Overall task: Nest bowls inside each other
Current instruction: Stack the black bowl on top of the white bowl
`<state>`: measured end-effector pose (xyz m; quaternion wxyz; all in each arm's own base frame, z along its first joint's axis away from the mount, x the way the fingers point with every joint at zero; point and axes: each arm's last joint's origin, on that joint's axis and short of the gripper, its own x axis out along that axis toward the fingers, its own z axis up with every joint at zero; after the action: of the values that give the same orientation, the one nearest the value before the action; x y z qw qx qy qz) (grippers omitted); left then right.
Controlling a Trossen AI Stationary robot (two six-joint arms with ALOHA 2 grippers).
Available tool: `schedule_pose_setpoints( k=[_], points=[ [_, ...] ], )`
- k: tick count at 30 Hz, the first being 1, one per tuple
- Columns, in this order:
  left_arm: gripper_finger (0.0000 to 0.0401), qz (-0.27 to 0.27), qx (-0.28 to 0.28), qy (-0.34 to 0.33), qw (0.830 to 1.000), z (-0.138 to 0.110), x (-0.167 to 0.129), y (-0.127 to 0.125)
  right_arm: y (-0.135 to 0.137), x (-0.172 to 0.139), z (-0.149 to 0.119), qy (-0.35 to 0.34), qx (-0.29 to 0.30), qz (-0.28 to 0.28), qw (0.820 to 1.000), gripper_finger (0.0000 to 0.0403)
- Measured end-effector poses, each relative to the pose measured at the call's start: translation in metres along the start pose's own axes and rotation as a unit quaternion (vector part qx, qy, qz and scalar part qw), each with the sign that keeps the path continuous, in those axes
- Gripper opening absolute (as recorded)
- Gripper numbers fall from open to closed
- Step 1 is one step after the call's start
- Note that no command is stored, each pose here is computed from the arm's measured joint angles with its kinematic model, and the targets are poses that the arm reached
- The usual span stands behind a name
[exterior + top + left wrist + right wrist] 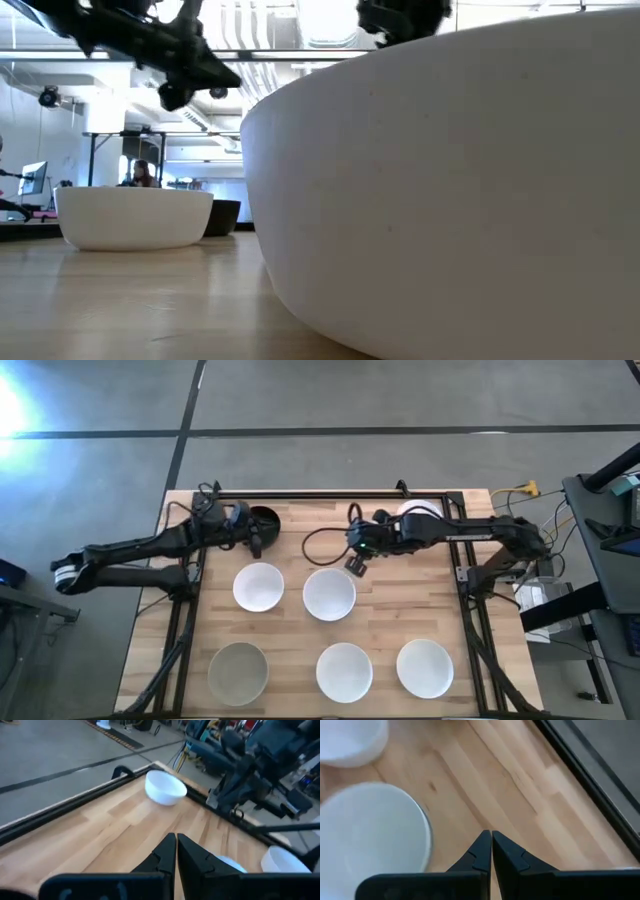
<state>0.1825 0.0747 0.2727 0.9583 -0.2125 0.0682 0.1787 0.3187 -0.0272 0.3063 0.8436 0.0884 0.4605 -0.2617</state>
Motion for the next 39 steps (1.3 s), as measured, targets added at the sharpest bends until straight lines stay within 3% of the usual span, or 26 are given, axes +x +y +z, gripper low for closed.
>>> schedule_pose_setpoints(
  k=[6, 11, 17, 20, 22, 25, 29, 33, 39],
  points=[
    [0.0000, -0.034, -0.012, -0.077, 0.996, 0.012, 0.027, -0.003, -0.025, -0.002, -0.025, -0.052, 0.049, 0.069, 0.995, 0.0009],
    [0.0000, -0.024, -0.030, -0.079, 0.996, 0.018, 0.037, 0.002, -0.043, -0.005, -0.036, -0.154, 0.087, 0.174, 0.969, 0.0009],
    [0.0000, 0.075, -0.051, -0.016, 0.996, 0.023, 0.033, 0.025, -0.063, 0.008, -0.049, -0.233, 0.137, 0.233, 0.934, 0.0009],
    [0.0000, 0.128, -0.006, 0.026, 0.991, 0.032, 0.023, 0.032, -0.068, 0.016, -0.053, -0.243, 0.156, 0.265, 0.920, 0.0009],
    [0.0000, 0.140, 0.047, 0.053, 0.988, 0.040, 0.018, 0.030, -0.069, 0.018, -0.054, -0.243, 0.155, 0.272, 0.918, 0.0009],
    [0.0000, 0.154, 0.061, 0.060, 0.984, 0.057, 0.014, 0.026, -0.069, 0.020, -0.053, -0.250, 0.146, 0.271, 0.918, 0.0009],
    [0.0000, 0.192, 0.041, 0.080, 0.977, 0.069, 0.011, 0.035, -0.072, 0.021, -0.049, -0.265, 0.146, 0.268, 0.915, 0.0009],
    [0.0000, 0.242, -0.002, 0.142, 0.960, 0.065, 0.013, 0.054, -0.077, 0.022, -0.048, -0.274, 0.149, 0.259, 0.914, 0.0009],
    [0.0038, 0.214, -0.037, 0.200, 0.955, 0.053, 0.030, 0.071, -0.081, 0.022, -0.047, -0.275, 0.154, 0.253, 0.915, 0.0009]
  ],
)
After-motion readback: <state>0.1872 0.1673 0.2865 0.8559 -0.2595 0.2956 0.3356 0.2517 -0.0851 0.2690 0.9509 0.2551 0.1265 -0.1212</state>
